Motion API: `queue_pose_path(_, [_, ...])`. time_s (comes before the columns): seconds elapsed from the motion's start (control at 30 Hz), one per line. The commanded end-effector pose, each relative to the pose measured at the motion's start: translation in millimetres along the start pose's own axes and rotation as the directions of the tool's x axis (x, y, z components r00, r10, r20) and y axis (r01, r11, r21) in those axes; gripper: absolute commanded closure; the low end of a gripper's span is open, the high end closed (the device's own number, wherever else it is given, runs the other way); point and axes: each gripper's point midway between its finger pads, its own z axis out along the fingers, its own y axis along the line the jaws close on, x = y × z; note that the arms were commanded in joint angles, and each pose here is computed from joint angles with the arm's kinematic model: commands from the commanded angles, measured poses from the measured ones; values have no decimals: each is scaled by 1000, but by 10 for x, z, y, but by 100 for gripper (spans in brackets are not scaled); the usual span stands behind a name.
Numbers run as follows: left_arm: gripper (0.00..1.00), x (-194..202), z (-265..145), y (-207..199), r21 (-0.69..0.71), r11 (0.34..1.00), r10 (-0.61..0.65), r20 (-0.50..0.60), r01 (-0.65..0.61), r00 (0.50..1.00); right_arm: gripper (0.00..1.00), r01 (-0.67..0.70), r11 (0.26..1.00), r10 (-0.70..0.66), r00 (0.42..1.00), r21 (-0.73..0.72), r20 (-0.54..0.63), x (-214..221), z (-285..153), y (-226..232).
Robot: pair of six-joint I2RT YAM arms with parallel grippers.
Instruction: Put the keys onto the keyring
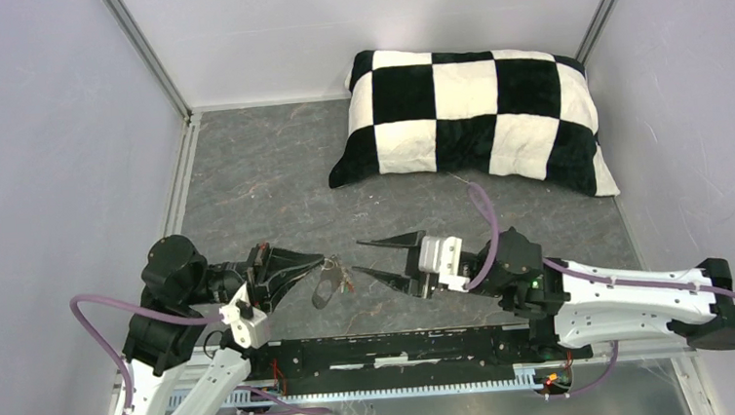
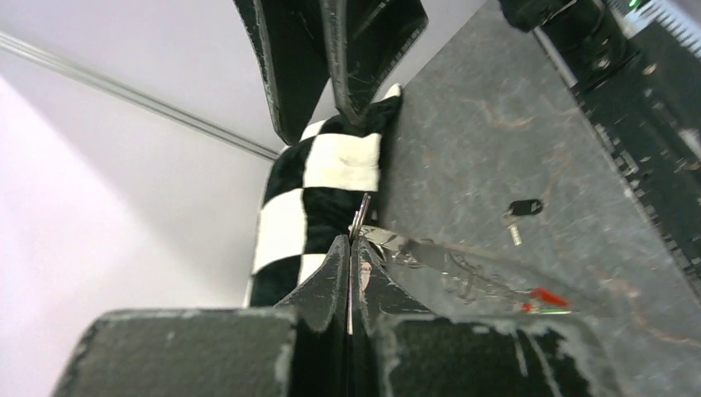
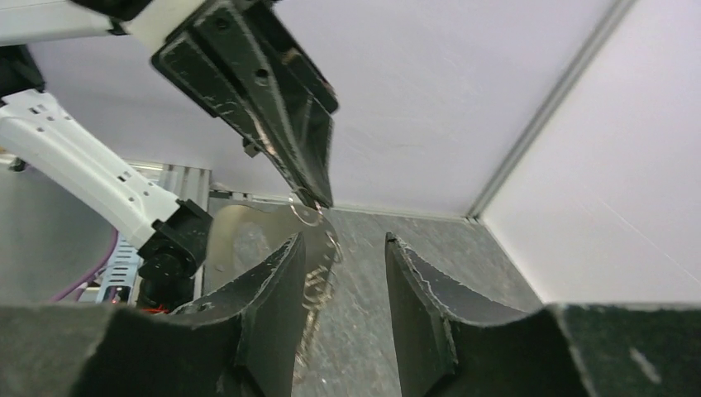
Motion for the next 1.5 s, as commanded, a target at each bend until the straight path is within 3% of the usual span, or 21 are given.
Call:
queue_pose_path(0.0, [98, -64, -16, 145, -6, 952, 307, -2, -307, 952, 53, -32, 989, 48, 994, 145, -103, 107, -202, -242])
queue_pose_path(0.1, [98, -81, -14, 145, 1, 939, 345, 6, -345, 939, 52, -55, 982, 82, 986, 181, -144, 222, -268, -267])
queue_pose_path(0.27, [98, -65, -11, 138, 18, 956, 294, -1, -294, 956, 51, -45, 990, 63, 990, 137, -130, 129, -168, -231])
queue_pose_path(0.63, [98, 234, -68, 22, 104, 994, 44, -158, -28, 986, 54, 65, 997, -55, 972, 36, -230, 130, 234, -186])
queue_pose_path(0.93, [98, 426, -96, -8, 105, 984, -111, -260, 143, 959, 57, 51, 999, -52, 967, -11, -251, 174, 414, -71])
queue_pose_path(1.3, [98, 450, -70, -1, 13, 927, -357, -279, 375, 892, 60, -46, 999, 46, 953, 9, -299, 429, 492, 58])
queue_pose_path(1.47, [98, 447, -70, -19, -1, 915, -389, -276, 404, 879, 65, -69, 995, 88, 947, 72, -308, 546, 505, 19])
